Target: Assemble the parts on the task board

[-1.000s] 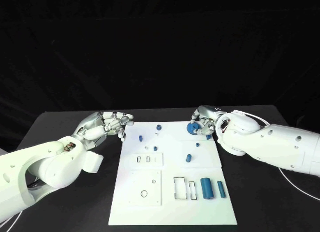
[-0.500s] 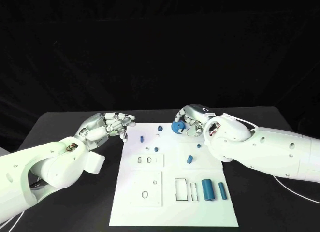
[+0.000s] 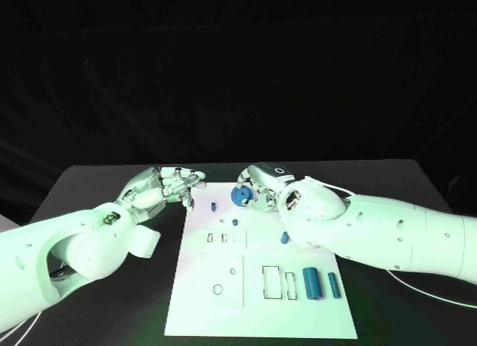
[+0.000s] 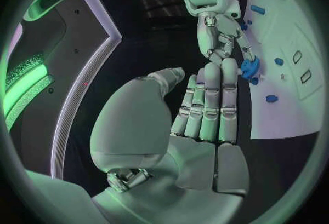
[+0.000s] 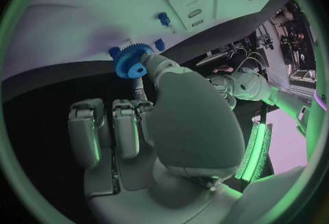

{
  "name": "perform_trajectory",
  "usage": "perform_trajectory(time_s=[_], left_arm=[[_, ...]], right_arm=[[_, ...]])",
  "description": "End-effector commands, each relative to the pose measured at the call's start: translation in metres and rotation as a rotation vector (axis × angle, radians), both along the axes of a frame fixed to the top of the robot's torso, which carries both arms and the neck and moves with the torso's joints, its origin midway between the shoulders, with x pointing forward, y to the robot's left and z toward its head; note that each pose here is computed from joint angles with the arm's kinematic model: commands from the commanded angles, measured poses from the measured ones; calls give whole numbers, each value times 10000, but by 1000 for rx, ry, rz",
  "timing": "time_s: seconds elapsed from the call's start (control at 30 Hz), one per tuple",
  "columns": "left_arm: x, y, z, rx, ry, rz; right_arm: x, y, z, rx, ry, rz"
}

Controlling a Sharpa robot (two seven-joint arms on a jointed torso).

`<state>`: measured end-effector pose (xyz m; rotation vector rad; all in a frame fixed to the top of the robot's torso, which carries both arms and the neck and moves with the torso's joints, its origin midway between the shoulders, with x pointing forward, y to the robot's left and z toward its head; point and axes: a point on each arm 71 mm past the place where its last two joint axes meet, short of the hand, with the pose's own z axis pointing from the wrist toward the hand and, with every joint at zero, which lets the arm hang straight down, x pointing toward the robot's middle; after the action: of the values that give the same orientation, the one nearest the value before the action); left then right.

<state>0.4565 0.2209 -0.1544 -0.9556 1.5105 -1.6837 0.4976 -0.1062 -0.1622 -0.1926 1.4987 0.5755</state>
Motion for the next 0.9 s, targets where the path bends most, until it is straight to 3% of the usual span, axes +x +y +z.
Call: perform_trajectory(time_s=[0.03,0.5,0.9], left_arm=[[-8,-31,12,-9,-1,-23],[12,-45,3,-9,-1,-27],[14,-49,-3,-5,4,-33]], right_arm=[[1,58,-63,-17,-9,20],[80,173,-256,-47,9,14],[128,207,-287,-56,-7,-2]])
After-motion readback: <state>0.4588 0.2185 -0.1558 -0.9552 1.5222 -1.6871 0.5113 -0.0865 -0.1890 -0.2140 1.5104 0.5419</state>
